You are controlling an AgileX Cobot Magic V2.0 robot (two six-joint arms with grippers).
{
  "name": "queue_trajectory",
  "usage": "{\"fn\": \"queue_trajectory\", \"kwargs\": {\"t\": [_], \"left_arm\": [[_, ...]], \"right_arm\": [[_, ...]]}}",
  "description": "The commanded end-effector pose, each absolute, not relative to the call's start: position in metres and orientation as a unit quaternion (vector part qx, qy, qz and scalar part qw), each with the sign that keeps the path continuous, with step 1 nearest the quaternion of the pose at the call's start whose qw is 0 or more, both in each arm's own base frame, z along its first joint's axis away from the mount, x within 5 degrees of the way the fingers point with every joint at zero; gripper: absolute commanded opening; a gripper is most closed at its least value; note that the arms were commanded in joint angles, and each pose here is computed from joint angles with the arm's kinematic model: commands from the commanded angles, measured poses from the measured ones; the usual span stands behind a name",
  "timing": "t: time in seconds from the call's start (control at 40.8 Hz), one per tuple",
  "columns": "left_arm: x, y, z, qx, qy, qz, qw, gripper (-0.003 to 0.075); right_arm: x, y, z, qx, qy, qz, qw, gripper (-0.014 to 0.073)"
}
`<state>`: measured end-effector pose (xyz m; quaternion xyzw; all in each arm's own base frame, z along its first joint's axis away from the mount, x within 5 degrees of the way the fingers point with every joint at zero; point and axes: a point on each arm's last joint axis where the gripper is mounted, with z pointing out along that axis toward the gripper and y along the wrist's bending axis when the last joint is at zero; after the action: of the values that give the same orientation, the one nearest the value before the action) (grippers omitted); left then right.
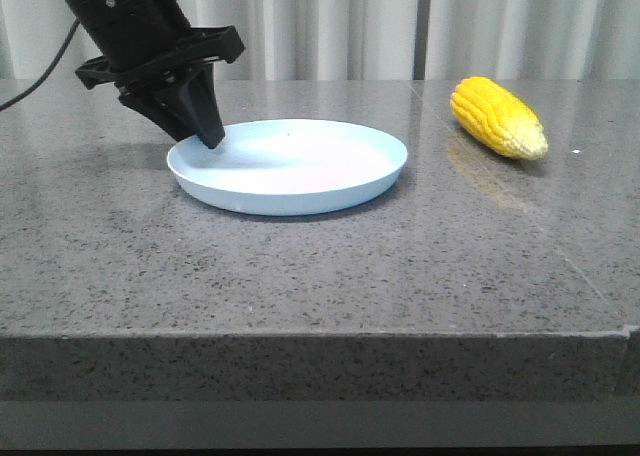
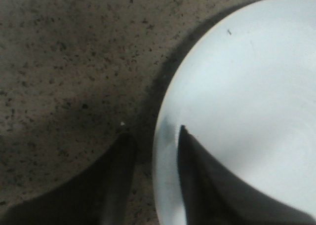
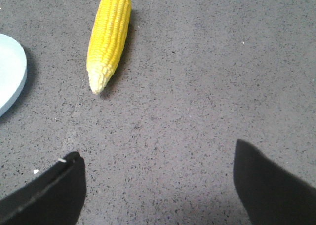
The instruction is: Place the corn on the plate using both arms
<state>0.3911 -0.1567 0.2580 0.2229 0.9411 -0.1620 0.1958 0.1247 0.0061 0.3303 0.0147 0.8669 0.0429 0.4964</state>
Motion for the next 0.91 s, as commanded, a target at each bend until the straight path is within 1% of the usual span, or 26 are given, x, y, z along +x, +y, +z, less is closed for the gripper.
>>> {"fn": "queue_trajectory", "kwargs": {"t": [0.0,0.074,0.147,0.294,0.417,0.515,0.564,0.735,0.882], "left_arm": [[0.386,-0.158,0.3,0.231,0.924,-0.164,0.255,0.0487],[0.383,-0.156,0.31,0.237,0.921,-0.159,0.264,0.054],[0.377,-0.154,0.325,0.243,0.916,-0.155,0.278,0.0531],[0.352,-0.153,0.358,0.273,0.907,-0.117,0.3,0.051],[0.321,-0.159,0.381,0.296,0.901,-0.077,0.309,0.051],[0.292,-0.162,0.398,0.295,0.893,-0.042,0.336,0.051],[0.277,-0.161,0.404,0.293,0.888,-0.036,0.353,0.051],[0.224,-0.153,0.414,0.302,0.862,-0.067,0.402,0.051],[0.185,-0.128,0.418,0.286,0.846,-0.092,0.44,0.051]], "right_arm": [[0.128,0.005,0.346,0.01,0.843,0.035,0.537,0.0632],[0.128,0.005,0.346,0.01,0.843,0.035,0.537,0.0632],[0.128,0.005,0.346,0.01,0.843,0.035,0.537,0.0632],[0.128,0.005,0.346,0.01,0.843,0.035,0.537,0.0632],[0.128,0.005,0.346,0.01,0.843,0.035,0.537,0.0632],[0.128,0.005,0.346,0.01,0.843,0.035,0.537,0.0632],[0.128,0.005,0.346,0.01,0.843,0.035,0.537,0.0632],[0.128,0.005,0.346,0.01,0.843,0.035,0.537,0.0632],[0.128,0.005,0.346,0.01,0.843,0.035,0.537,0.0632]]}}
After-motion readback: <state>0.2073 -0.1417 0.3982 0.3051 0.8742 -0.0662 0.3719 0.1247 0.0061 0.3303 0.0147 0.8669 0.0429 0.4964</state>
